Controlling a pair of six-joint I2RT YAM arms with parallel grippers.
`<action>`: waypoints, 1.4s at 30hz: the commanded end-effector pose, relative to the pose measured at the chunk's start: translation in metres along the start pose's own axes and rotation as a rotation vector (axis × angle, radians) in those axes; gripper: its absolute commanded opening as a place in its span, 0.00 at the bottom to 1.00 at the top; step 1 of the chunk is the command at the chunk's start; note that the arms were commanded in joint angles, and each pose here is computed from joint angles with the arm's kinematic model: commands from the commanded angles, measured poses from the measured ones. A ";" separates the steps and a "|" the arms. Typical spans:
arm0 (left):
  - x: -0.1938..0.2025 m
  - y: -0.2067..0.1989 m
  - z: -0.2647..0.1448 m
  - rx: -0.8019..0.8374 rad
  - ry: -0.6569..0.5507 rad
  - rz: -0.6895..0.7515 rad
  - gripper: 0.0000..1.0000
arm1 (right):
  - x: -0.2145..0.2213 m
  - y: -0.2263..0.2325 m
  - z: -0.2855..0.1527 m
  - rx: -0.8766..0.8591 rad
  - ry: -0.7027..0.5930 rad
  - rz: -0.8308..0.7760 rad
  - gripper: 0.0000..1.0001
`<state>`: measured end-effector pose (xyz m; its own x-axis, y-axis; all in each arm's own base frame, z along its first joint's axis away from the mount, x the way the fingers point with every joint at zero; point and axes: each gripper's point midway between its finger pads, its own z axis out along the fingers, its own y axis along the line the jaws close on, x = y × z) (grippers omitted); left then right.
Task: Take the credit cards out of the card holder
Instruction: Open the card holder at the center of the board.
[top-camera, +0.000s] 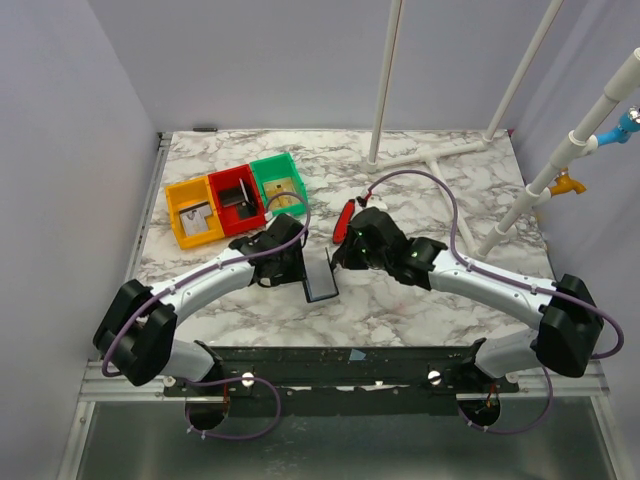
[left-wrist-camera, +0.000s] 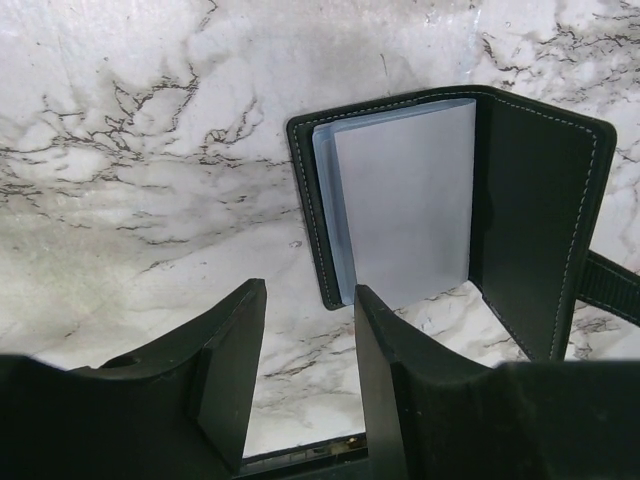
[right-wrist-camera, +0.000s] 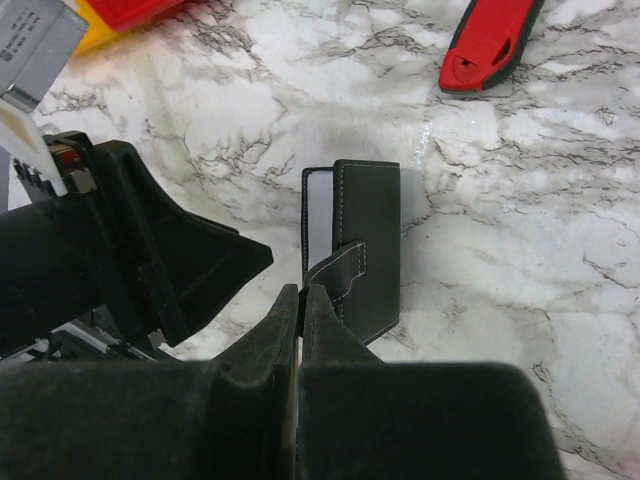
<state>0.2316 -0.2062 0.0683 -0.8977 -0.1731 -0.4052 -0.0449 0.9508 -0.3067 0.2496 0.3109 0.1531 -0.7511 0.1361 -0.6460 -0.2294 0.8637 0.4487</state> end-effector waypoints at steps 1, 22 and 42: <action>-0.002 -0.006 0.004 0.022 -0.003 -0.015 0.42 | -0.006 0.009 0.000 -0.011 -0.011 -0.018 0.00; 0.000 -0.011 0.017 0.025 0.031 0.007 0.36 | 0.045 -0.148 0.029 0.401 0.091 0.071 0.01; -0.012 -0.039 0.029 0.067 0.046 0.037 0.34 | 0.028 -0.144 0.046 0.357 0.085 0.077 0.01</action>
<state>0.2512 -0.2338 0.0518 -0.9192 -0.1472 -0.3653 -0.0246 0.9472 -0.3196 0.2768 0.2030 0.0308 -0.8264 0.1783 -0.5342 0.0738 0.9747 0.2111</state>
